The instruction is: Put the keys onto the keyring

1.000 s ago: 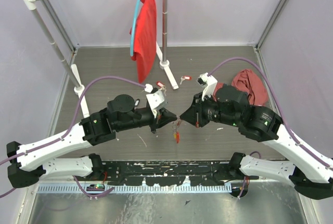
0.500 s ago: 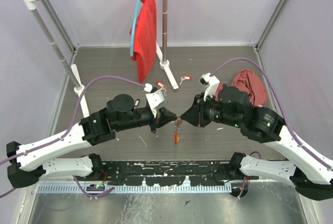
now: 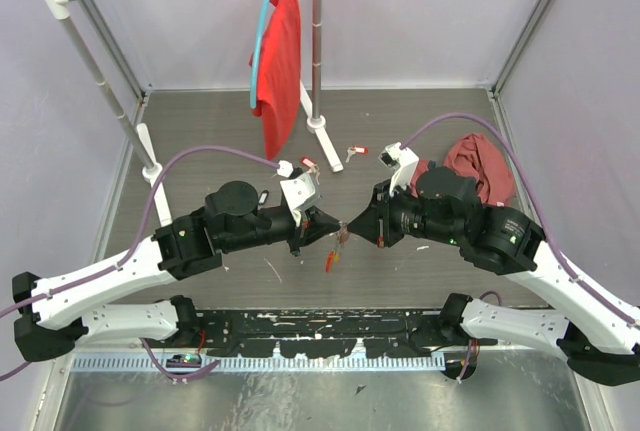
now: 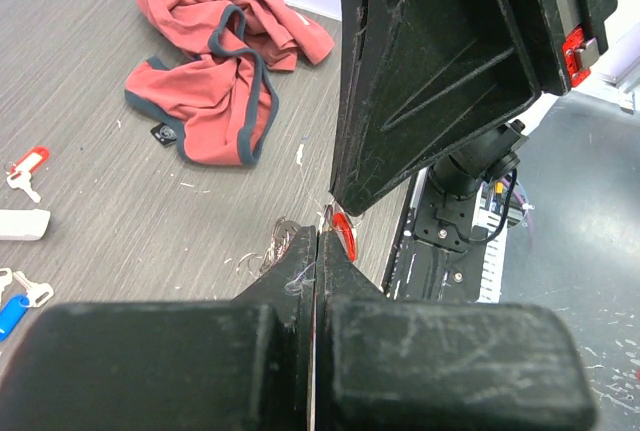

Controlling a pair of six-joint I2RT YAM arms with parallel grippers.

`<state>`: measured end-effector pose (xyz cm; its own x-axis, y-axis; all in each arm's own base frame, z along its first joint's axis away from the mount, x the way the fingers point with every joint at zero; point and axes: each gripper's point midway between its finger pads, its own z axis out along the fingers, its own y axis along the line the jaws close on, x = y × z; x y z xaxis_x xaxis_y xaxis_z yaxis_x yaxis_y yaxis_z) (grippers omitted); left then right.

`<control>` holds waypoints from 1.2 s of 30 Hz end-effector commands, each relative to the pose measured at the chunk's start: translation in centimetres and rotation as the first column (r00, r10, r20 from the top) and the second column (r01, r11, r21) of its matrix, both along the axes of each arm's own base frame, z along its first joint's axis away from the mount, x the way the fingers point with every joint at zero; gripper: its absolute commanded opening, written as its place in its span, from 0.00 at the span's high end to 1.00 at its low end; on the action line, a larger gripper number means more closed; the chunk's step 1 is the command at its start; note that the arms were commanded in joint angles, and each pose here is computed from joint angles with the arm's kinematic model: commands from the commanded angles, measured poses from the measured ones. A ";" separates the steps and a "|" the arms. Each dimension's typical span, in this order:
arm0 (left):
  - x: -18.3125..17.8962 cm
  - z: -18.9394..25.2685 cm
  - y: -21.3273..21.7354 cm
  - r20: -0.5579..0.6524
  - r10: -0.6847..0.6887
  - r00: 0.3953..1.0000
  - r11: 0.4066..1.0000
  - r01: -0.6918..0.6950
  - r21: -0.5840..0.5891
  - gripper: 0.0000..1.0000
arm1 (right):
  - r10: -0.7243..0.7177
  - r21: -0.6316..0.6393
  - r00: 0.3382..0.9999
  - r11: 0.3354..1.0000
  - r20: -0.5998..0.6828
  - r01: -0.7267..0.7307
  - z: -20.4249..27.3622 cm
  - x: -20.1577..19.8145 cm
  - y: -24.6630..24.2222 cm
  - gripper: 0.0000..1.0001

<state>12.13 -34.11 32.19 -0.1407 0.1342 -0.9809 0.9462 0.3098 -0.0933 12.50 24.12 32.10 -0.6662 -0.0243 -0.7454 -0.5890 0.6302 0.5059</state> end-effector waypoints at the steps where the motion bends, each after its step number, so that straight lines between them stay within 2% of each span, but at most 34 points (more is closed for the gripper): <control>1: -0.1 3.5 0.3 0.051 0.002 0.999 0.996 0.003 -0.092 1.00 | -0.026 0.033 0.999 0.999 0.034 0.025 1.0 0.5 -0.1 0.99; 11: -0.4 3.8 0.5 0.055 -0.007 0.998 0.993 0.014 -0.120 1.00 | -0.035 -0.002 0.999 0.999 0.006 0.035 -0.6 0.8 0.2 0.99; 22: -0.8 4.1 0.6 0.064 -0.024 0.998 0.991 0.032 -0.130 1.00 | -0.038 0.014 0.999 0.999 -0.002 0.038 -1.5 1.2 1.0 0.99; 26: -0.8 3.9 0.5 0.062 -0.025 0.998 0.991 0.032 -0.126 1.00 | -0.051 0.018 0.999 0.999 0.006 0.051 -1.5 1.4 0.8 0.96; 30: -0.7 3.8 0.6 0.063 -0.022 0.998 0.991 0.030 -0.127 1.00 | -0.051 0.027 0.997 0.998 0.064 0.049 -0.4 1.5 0.2 0.90; 36: -1.1 4.6 0.8 0.063 -0.034 0.997 0.987 0.044 -0.154 1.00 | -0.010 0.052 0.968 0.999 0.252 -0.003 2.4 1.2 -1.5 0.77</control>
<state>11.70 -33.57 33.52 -0.1180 0.0949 -0.9885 0.9520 0.2938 -0.0854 13.37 23.94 31.72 -0.6019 -0.0022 -0.7985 -0.6207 0.6304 0.4661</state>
